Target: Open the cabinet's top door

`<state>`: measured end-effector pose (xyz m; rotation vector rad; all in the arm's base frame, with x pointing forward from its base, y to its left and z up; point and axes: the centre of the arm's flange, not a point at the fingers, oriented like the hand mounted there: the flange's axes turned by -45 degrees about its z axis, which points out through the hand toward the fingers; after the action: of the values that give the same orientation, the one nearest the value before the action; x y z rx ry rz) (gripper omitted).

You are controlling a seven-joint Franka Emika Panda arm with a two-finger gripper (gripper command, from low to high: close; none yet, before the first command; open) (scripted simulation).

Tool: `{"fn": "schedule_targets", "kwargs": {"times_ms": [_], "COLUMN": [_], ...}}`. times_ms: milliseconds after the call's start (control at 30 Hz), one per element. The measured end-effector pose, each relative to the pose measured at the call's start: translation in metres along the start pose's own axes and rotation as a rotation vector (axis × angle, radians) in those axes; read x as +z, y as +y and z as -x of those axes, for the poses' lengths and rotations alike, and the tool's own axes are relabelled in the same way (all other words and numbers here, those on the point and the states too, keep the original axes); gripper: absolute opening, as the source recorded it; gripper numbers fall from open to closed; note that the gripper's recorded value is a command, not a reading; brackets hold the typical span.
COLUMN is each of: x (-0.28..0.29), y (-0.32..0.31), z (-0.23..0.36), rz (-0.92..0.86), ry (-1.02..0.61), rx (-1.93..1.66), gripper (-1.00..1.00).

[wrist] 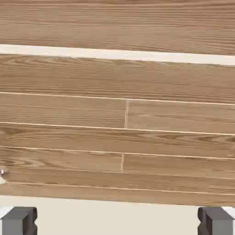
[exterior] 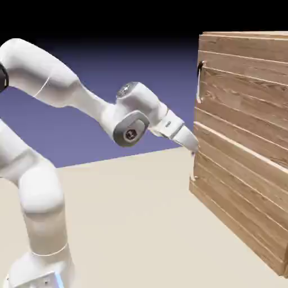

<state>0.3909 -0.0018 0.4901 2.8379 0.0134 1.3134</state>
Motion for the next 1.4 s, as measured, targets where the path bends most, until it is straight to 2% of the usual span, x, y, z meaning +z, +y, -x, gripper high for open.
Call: {"fn": "schedule_targets", "kwargs": {"times_ms": [400,800,1100,1400], "x": [-0.093,-0.153,-0.146,-0.084], "y": [0.000,-0.055,-0.119,-0.182], "z": [-0.083,-0.125,-0.135,-0.129], "rz": [0.063,0.083,0.073,0.052], "ry": [0.299,0.548,0.672,0.725], "rx": [0.116,0.135,0.101,0.054], "gripper": [0.00,0.00,0.00,0.00]}}
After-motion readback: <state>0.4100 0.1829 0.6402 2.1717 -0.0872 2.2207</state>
